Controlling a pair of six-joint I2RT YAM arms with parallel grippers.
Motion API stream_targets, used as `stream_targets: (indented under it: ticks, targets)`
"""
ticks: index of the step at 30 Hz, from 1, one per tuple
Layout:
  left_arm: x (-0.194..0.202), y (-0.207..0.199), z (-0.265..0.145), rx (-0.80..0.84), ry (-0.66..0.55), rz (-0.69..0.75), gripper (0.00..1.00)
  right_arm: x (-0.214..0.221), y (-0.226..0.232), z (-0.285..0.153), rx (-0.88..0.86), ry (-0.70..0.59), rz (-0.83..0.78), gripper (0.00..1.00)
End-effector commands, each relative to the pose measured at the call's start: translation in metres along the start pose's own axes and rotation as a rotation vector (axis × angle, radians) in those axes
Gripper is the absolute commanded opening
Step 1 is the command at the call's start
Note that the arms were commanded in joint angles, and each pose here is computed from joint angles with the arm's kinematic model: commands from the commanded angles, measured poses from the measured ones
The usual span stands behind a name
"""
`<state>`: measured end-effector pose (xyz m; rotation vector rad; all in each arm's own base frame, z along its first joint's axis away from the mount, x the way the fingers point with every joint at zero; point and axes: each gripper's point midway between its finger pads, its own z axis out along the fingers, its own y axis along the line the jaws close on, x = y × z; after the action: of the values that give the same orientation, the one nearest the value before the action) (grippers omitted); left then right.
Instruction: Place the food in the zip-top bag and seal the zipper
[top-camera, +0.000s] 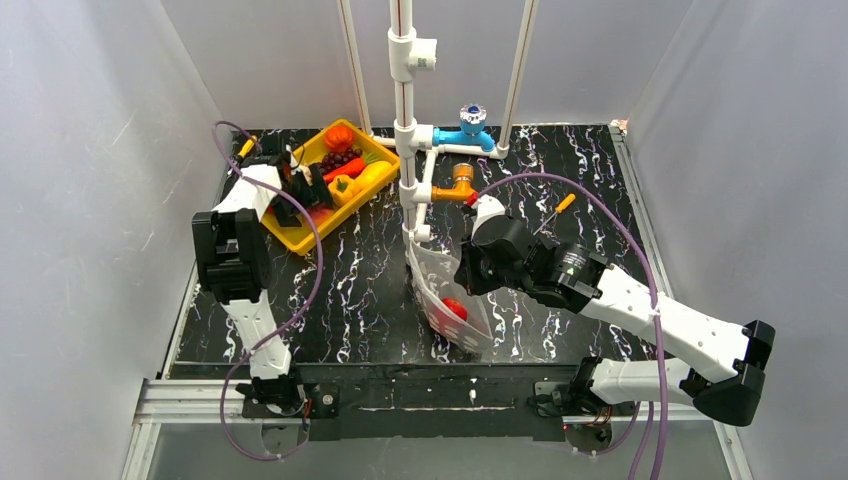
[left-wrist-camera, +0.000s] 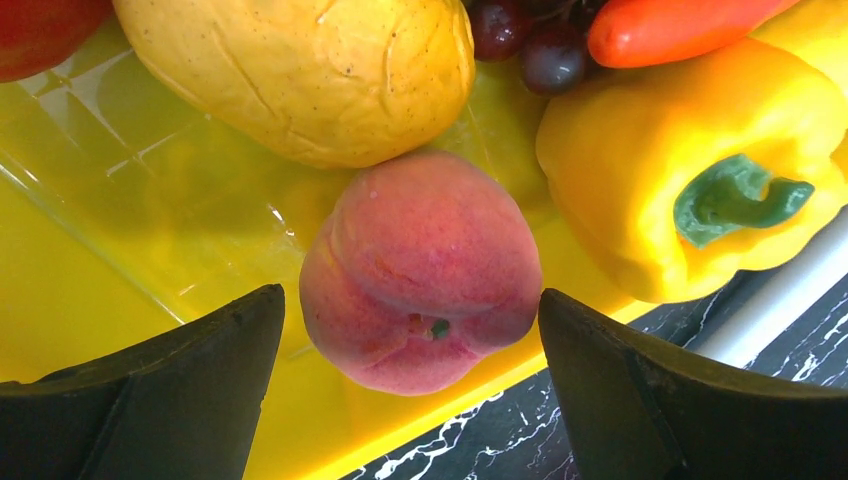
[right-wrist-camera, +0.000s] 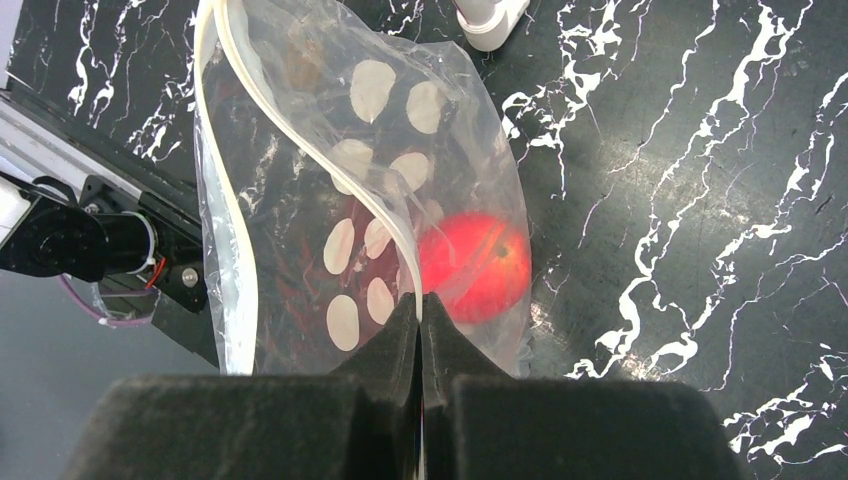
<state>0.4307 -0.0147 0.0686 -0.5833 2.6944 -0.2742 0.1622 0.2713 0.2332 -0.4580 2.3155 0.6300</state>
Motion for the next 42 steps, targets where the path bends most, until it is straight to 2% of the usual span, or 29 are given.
stream_targets:
  ticks: [1,3,6,12,15,17,19,23,25,28,35,39,42]
  targets:
    - [-0.007,-0.003,-0.001,0.003,0.001,0.029,0.98,-0.018,0.008,-0.010,-0.024,-0.050,0.017,0.01]
    - [-0.005,-0.003,0.001,0.006,0.009,0.032,0.96,-0.017,0.008,-0.009,-0.026,-0.045,0.020,0.01]
    - [-0.006,-0.005,-0.004,0.010,-0.007,0.052,0.86,-0.016,0.010,-0.010,-0.036,-0.044,0.026,0.01]
    - [-0.013,0.002,-0.032,-0.059,-0.117,0.103,0.42,-0.018,0.010,-0.013,-0.039,-0.053,0.030,0.01]
    - [-0.015,0.004,-0.066,-0.076,-0.222,0.120,0.34,-0.022,0.010,-0.016,-0.038,-0.066,0.032,0.01]
    - [-0.011,-0.002,-0.094,-0.046,-0.276,0.121,0.34,-0.023,0.010,-0.017,-0.039,-0.071,0.028,0.01]
    - [0.007,-0.021,-0.124,0.026,-0.277,0.135,0.34,-0.024,0.010,-0.017,-0.041,-0.072,0.023,0.01]
    - [0.059,-0.060,-0.183,0.312,-0.240,0.100,0.35,-0.023,0.013,-0.012,-0.056,-0.072,0.015,0.01]
    - [0.084,-0.082,-0.214,0.491,-0.231,0.128,0.38,-0.023,0.017,-0.010,-0.074,-0.074,0.014,0.01]
    - [0.119,-0.103,-0.254,0.676,-0.207,0.180,0.40,-0.024,0.022,-0.008,-0.095,-0.073,0.013,0.01]
    - [0.198,-0.148,-0.296,0.955,-0.102,0.234,0.41,-0.023,0.025,-0.003,-0.113,-0.073,0.006,0.01]
    - [0.233,-0.172,-0.326,1.143,-0.103,0.275,0.42,-0.022,0.025,-0.003,-0.116,-0.076,0.021,0.01]
    - [0.250,-0.177,-0.337,1.190,-0.122,0.323,0.42,-0.020,0.026,-0.005,-0.127,-0.077,0.035,0.01]
